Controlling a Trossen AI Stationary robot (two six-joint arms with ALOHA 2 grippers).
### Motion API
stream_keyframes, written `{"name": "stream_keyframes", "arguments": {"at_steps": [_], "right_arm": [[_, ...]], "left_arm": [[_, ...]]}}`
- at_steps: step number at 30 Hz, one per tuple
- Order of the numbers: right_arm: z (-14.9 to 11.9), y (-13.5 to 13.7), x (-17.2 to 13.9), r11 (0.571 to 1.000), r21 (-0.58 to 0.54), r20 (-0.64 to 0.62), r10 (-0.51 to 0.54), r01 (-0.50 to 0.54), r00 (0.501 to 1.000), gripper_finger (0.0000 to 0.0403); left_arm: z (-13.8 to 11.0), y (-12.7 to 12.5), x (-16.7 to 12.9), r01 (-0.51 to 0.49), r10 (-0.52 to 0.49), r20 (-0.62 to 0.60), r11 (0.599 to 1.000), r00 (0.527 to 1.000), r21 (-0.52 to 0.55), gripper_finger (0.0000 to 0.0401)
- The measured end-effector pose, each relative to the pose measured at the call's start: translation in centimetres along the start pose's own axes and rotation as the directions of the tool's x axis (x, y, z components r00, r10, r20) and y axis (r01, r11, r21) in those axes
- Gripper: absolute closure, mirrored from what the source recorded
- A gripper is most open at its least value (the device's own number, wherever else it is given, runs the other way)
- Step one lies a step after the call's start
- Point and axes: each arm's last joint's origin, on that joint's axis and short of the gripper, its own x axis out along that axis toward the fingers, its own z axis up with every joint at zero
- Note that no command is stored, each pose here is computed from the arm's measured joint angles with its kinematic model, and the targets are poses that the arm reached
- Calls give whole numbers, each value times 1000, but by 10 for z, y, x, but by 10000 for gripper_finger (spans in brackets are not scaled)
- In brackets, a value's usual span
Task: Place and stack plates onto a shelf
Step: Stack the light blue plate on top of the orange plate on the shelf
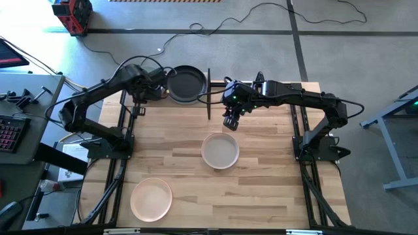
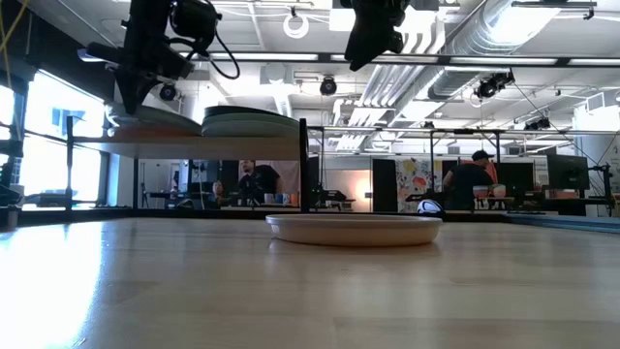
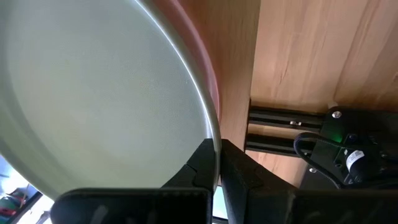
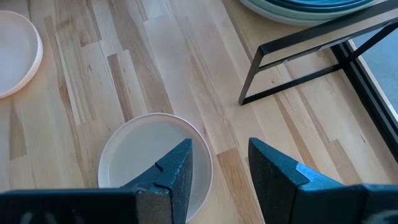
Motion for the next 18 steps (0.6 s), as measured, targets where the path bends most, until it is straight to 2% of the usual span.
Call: {"name": "stream_keyframes", "arguments": {"at_steps": [10, 18], "right_arm": [[0, 0, 0, 1000, 0, -1, 0, 0, 1000, 268], [0, 0, 0, 1000, -1, -1, 0, 0, 1000, 268]], "left_arm": [[8, 2, 5, 42, -42, 18, 999, 999, 2, 400], [9, 4, 5, 1, 0, 15, 1000, 1000, -13, 392]]}}
